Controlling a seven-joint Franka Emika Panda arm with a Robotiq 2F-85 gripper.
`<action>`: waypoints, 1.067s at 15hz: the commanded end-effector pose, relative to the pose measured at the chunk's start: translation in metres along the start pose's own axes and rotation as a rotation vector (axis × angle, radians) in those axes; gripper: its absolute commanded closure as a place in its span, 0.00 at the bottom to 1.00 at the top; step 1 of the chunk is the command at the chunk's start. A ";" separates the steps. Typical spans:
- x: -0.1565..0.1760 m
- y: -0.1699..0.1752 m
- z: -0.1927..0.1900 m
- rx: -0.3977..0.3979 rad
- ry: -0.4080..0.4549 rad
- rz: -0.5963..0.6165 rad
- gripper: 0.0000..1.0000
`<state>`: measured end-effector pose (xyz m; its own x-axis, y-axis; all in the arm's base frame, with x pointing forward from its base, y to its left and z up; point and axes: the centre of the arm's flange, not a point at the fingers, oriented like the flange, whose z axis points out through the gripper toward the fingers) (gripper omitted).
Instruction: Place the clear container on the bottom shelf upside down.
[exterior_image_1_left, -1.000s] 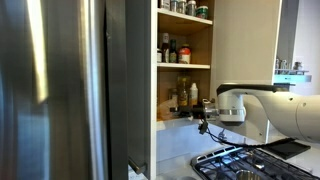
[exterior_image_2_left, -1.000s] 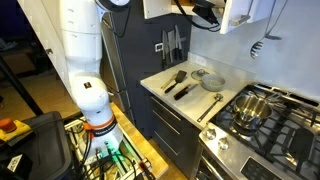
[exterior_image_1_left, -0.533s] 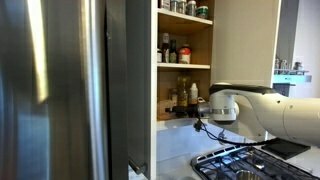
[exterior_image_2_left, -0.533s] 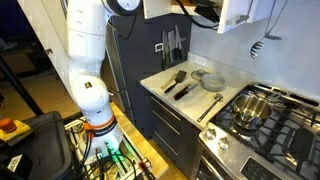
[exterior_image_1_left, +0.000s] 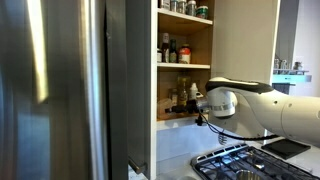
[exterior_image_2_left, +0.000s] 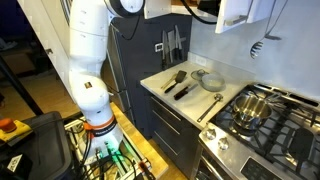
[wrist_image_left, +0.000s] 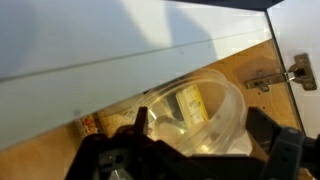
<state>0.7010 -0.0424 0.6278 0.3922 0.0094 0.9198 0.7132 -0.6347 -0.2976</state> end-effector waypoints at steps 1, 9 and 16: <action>0.010 0.005 0.004 -0.033 -0.091 -0.047 0.00; 0.006 -0.002 0.002 -0.032 -0.083 -0.065 0.00; 0.004 -0.004 0.003 -0.150 -0.227 -0.208 0.00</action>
<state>0.7028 -0.0383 0.6339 0.3866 0.2368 0.8913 0.7142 -0.6883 -0.1269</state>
